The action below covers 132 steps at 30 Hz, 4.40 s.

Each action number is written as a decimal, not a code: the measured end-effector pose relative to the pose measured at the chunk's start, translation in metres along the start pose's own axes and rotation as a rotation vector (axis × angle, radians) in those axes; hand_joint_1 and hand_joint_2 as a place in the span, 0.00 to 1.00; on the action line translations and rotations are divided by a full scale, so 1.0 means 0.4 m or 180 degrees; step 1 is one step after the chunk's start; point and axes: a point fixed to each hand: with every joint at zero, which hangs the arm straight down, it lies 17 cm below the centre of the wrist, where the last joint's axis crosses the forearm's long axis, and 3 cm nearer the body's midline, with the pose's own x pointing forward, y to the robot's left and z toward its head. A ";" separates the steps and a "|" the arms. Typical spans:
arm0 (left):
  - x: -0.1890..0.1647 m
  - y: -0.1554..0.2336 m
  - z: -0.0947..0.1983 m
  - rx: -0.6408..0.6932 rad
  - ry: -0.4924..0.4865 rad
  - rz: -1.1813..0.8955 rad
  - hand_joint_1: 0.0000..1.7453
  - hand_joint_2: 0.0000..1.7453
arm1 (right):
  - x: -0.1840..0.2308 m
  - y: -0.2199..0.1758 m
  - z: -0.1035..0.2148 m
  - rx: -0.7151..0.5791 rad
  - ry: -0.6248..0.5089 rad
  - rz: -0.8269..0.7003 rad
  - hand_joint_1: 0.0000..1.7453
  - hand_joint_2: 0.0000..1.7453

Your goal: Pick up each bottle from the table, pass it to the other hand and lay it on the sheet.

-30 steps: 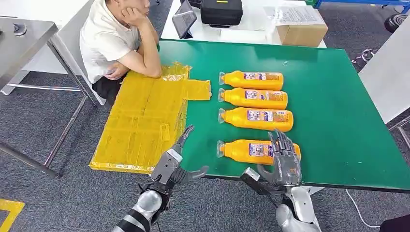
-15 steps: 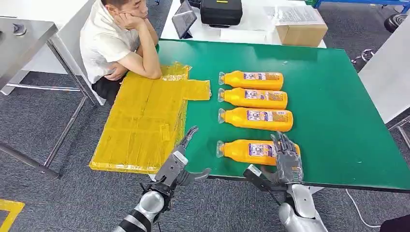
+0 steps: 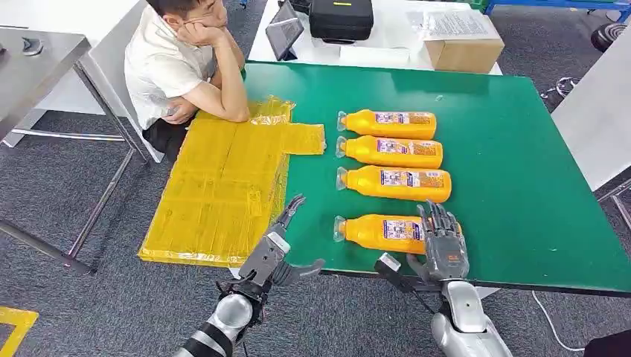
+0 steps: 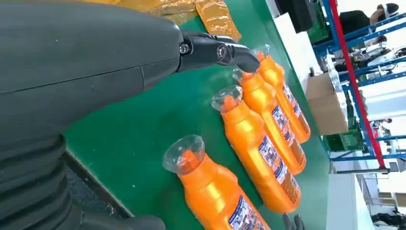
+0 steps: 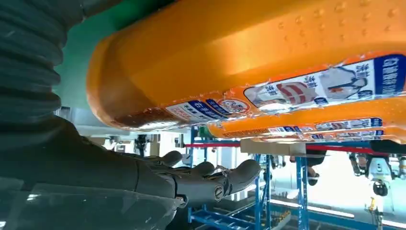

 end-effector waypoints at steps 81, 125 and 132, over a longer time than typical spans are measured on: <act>-0.155 0.050 0.130 0.0485 0.0674 0.2296 0.00 1.00 | 0.178 -0.205 0.015 -0.0873 -0.0296 -0.2334 0.92 1.00; 0.194 -0.038 0.031 -0.0255 -0.0351 0.2559 0.00 1.00 | 0.535 -0.280 0.017 -0.0749 -0.1171 -0.3148 0.95 1.00; 0.145 -0.035 -0.003 -0.0129 -0.0191 0.2355 0.00 1.00 | 0.599 -0.305 0.021 -0.0771 -0.1359 -0.3042 0.95 1.00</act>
